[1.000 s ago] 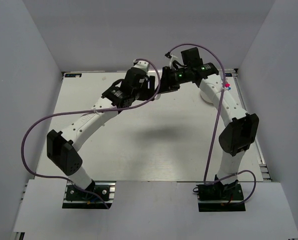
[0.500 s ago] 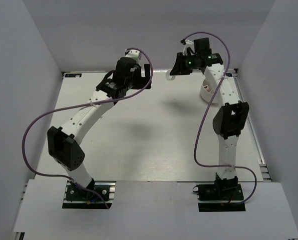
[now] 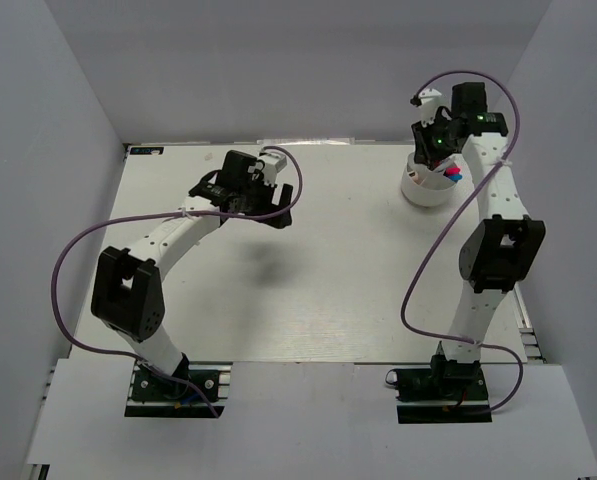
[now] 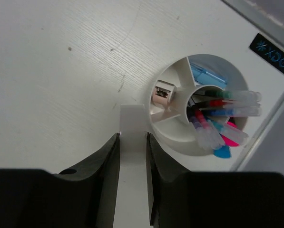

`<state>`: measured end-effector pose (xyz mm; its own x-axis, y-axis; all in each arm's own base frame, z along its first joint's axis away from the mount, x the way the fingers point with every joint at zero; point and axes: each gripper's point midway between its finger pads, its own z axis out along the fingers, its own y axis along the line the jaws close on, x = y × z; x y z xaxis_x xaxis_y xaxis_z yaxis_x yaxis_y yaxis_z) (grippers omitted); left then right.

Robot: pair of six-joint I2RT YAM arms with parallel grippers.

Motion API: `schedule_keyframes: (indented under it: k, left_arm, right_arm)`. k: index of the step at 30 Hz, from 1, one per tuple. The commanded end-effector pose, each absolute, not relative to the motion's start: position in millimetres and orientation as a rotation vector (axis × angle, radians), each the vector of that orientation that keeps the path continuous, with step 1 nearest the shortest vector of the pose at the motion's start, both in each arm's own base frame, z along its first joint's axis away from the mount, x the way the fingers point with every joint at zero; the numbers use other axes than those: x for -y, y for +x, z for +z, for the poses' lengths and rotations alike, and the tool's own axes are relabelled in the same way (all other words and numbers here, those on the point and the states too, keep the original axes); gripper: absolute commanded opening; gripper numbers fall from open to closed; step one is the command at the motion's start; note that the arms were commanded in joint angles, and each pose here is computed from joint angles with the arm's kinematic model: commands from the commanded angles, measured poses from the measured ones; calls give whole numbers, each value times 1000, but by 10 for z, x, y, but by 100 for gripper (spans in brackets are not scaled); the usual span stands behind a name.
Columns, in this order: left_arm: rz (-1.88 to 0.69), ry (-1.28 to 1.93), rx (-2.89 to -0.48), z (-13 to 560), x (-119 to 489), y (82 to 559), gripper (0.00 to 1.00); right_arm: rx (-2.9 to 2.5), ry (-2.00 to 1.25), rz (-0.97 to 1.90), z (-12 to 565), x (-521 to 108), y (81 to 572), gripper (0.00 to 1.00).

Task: Sort the stationery into containers
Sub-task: Place the stationery in the storage box.

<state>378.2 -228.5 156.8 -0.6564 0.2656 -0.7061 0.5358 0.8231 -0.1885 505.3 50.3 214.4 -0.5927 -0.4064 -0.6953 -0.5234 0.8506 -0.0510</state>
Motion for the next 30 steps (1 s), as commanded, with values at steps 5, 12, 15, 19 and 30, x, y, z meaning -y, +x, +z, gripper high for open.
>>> schedule_keyframes:
  k: [5, 12, 15, 19, 30]
  left_arm:
    - [-750, 817, -2152, 1898, 2576, 3593, 98]
    - [-774, 812, -2169, 1889, 2621, 3621, 98]
    - [-777, 817, -2155, 1941, 2634, 3634, 98]
    - [-775, 820, -2163, 1907, 2628, 3629, 98]
    - [-765, 808, -2185, 1805, 2604, 3618, 98]
  right_arm:
    - [-2131, -1094, 51, 2504, -166, 4735, 0]
    - [-2135, -1352, -78, 2184, 42, 4837, 0]
    - [-2136, -1412, -123, 2140, 109, 4913, 0]
    - [-2138, -1461, -171, 2061, 157, 4928, 0]
    - [-2168, -1483, -263, 1813, 308, 5067, 0]
